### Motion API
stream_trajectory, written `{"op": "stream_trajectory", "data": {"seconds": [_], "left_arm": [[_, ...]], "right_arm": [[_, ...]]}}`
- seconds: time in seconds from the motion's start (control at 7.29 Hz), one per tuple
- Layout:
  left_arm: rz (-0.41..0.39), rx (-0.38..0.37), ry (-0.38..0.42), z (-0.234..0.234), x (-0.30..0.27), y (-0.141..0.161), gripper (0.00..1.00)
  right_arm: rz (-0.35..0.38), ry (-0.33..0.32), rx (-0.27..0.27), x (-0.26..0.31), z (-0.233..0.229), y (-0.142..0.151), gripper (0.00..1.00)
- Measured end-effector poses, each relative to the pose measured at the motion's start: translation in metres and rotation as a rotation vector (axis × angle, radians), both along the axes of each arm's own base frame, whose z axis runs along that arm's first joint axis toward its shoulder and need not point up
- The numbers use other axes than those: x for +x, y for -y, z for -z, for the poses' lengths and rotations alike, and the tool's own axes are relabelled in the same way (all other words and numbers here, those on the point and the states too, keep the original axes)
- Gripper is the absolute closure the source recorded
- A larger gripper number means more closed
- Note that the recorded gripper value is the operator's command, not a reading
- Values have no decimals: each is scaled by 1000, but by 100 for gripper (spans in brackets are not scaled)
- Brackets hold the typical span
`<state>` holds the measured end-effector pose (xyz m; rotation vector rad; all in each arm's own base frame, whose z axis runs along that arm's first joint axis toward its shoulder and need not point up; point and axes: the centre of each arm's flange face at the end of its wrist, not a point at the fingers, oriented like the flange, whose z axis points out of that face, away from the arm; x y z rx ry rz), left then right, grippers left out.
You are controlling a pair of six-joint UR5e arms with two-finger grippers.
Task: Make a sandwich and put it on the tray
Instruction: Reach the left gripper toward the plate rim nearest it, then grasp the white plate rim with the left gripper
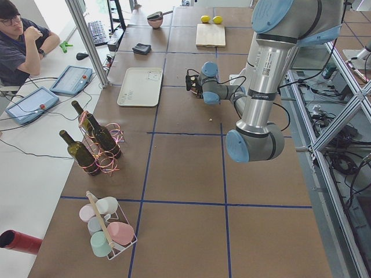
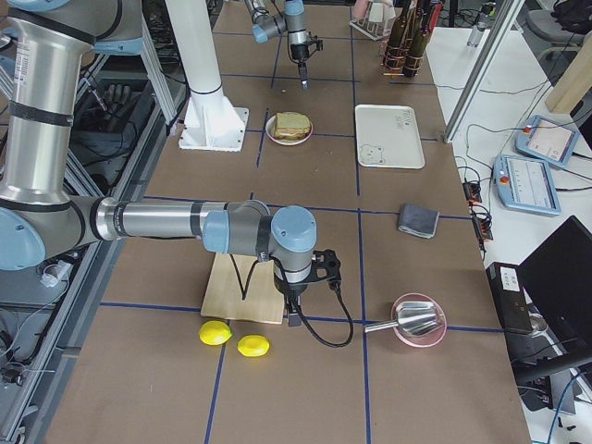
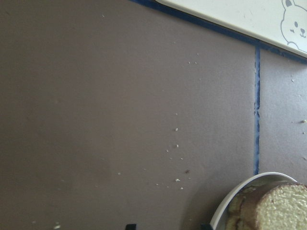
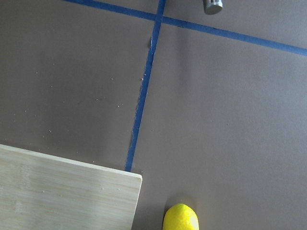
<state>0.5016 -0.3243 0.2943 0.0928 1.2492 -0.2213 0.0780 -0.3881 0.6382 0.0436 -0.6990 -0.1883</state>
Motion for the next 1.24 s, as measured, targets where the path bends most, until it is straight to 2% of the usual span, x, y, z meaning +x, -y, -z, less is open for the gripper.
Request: {"op": "stream_trajectory", "data": {"seconds": [0.55,0.82,0.96,1.1,1.24], "left_arm": [[-9,0,17,-2,39,-21,55],[-9,4,20,-2,49,-27,77],[-12,-3,22,-3,54,-32,79],[-16,-18,22,-5,59,-38,85],[-22,-29,20,-5,62,-43,100]], "right_arm": [[0,-2,2,0,1,1,0],[0,-2,1,0,0,2,0],[0,-2,0,0,-1,2,0],[0,-1,-2,0,-2,1,0],[1,-1,-2,0,-2,1,0]]}}
